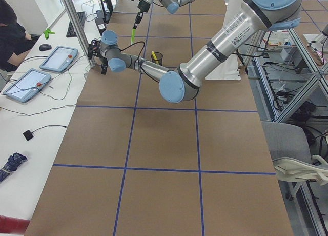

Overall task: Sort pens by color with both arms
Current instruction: 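Lift the green highlighter out and carry it beside the red-capped marker, then set down the green highlighter with the right gripper while the left gripper approaches the cup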

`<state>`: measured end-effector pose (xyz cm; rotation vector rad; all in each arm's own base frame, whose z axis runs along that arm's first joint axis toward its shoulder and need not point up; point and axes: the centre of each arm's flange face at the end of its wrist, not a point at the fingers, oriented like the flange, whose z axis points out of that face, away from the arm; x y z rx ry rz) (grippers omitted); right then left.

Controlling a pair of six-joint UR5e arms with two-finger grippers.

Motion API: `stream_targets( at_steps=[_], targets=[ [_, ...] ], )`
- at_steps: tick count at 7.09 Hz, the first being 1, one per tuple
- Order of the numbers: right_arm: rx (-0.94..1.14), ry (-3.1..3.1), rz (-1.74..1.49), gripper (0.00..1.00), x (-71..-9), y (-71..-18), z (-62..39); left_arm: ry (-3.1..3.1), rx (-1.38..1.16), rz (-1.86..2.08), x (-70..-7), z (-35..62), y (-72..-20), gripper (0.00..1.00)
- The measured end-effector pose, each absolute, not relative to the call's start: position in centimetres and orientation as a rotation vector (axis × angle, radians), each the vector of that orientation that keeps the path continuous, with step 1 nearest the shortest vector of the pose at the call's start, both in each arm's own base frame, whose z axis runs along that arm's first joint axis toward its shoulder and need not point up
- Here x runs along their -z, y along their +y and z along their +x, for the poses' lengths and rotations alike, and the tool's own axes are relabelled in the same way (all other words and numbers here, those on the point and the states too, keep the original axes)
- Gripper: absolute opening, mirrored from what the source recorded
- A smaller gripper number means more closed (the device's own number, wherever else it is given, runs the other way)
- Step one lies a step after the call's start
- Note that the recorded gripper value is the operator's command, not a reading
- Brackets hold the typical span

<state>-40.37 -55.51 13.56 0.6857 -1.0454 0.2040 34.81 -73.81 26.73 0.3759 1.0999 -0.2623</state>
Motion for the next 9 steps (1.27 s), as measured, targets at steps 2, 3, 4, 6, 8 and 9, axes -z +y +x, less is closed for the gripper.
stream_targets(
  at_steps=[2, 3, 4, 6, 8, 9],
  targets=[
    [-0.346, -0.887, 0.805, 0.00, -13.3, -56.4, -44.9, 1.109, 0.260, 0.385, -27.1, 34.1, -72.7, 1.00],
    [-0.432, -0.811, 0.849, 0.00, -13.4, -57.4, -48.5, 1.108, 0.264, 0.381, -27.7, 34.1, -72.4, 1.00],
    [-0.483, -0.744, 0.889, 0.00, -13.1, -58.5, -52.0, 1.102, 0.270, 0.373, -28.8, 33.9, -72.2, 1.00],
    [-0.508, -0.711, 0.923, 0.00, -14.1, -60.5, -56.5, 1.089, 0.276, 0.361, -30.6, 33.7, -71.9, 1.00],
    [-0.502, -0.712, 0.926, 0.00, -15.3, -61.8, -60.4, 1.078, 0.283, 0.360, -31.5, 33.0, -72.1, 1.00],
    [-0.488, -0.704, 0.921, 0.00, -16.0, -61.6, -62.1, 1.072, 0.295, 0.364, -31.9, 32.1, -72.5, 1.00]
  ],
)
